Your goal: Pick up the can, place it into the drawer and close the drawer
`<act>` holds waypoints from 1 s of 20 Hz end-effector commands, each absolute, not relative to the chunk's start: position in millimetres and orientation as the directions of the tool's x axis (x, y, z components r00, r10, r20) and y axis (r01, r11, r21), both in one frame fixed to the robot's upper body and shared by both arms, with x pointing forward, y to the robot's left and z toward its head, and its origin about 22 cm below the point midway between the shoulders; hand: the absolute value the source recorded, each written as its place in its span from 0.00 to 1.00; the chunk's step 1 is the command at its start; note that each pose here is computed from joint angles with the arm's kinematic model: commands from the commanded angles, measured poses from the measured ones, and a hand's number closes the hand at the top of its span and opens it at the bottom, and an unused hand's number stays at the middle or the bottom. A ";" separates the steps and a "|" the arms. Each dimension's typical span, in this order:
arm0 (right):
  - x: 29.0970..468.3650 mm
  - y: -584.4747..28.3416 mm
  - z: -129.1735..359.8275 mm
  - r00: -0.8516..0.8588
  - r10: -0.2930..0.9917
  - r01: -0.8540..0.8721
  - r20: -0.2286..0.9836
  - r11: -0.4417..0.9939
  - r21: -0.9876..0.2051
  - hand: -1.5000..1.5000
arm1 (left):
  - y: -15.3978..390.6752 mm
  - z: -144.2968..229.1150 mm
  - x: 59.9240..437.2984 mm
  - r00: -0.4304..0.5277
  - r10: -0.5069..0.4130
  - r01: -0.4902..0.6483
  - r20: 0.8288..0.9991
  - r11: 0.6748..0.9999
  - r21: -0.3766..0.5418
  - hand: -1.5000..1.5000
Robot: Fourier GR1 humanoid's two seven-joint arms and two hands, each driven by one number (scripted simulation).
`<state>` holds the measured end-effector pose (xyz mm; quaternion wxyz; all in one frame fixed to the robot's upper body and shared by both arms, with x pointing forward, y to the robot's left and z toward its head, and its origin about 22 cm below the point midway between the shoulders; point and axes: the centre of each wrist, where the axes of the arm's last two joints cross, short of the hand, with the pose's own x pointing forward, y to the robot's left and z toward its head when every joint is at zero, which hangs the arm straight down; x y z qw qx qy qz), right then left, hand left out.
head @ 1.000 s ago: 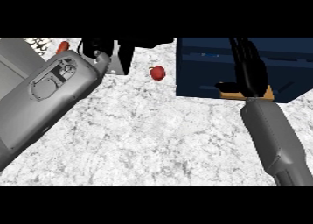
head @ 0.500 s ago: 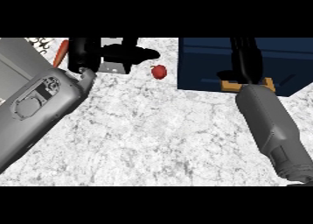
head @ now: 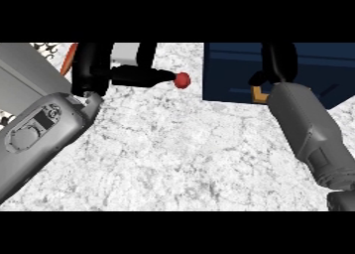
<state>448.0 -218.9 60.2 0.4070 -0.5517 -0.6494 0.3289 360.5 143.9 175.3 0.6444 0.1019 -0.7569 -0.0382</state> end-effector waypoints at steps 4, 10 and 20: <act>463.9 -199.6 95.9 -0.116 0.968 0.445 0.222 0.251 -0.859 0.00 | 149.3 172.8 354.1 -0.148 -0.204 -0.089 0.968 0.977 0.193 0.00; 461.1 -187.7 89.1 -0.215 0.878 0.463 0.427 0.477 -0.747 0.00 | 161.7 167.1 353.3 -0.156 -0.199 -0.112 0.967 0.977 0.183 0.00; 467.6 -177.4 109.8 -0.316 0.633 0.390 0.707 0.766 -0.511 0.00 | 176.9 139.7 339.1 -0.128 -0.200 -0.130 0.971 0.974 0.184 0.00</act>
